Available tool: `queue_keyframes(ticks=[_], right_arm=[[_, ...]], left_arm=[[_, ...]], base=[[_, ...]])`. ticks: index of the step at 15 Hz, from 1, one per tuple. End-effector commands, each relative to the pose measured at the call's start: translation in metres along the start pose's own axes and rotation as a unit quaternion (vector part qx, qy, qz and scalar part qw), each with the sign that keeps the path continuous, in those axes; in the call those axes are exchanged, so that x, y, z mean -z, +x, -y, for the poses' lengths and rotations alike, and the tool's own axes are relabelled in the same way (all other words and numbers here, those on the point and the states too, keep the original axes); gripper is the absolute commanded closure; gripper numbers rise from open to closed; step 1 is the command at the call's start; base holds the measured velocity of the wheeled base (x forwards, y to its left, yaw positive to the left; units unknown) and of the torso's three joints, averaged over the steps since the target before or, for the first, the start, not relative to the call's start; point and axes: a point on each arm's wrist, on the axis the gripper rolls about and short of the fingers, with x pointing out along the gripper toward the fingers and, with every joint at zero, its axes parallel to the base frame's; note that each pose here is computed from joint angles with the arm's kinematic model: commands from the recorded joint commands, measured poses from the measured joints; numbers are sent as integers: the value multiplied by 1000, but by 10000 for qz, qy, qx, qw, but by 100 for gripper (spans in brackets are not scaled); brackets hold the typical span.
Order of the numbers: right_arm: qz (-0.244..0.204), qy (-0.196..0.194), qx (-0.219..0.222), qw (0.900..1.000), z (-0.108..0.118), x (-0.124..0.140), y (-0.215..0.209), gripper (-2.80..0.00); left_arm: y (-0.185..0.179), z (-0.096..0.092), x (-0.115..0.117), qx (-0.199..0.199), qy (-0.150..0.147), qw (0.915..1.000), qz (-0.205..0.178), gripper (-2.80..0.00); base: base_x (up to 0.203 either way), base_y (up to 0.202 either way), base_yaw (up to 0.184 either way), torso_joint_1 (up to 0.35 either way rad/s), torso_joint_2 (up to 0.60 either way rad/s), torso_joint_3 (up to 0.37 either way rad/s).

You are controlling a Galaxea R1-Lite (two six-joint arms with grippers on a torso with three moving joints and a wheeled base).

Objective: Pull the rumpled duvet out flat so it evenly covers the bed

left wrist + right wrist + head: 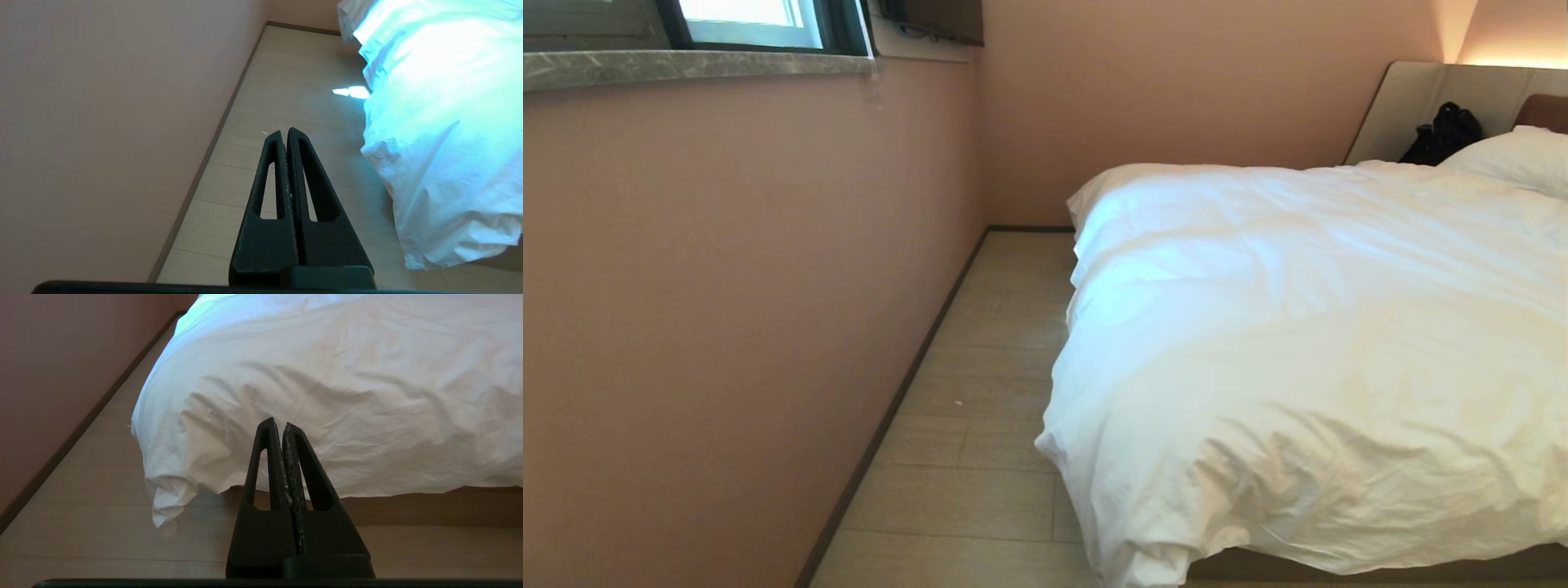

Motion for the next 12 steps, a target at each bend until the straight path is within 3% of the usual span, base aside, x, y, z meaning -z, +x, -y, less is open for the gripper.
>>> queue_keyframes(ticks=[1, 12], right_arm=[[5, 0, 3, 10000, 0, 0, 0, 0], [5, 0, 3, 10000, 0, 0, 0, 0]], left_arm=[[0, 0, 0, -5, -5, 10000, 6, 0], [0, 0, 0, -5, -5, 10000, 6, 0]], base=[[10, 52, 1, 1, 1, 4], [1, 179, -1, 2, 2, 3]])
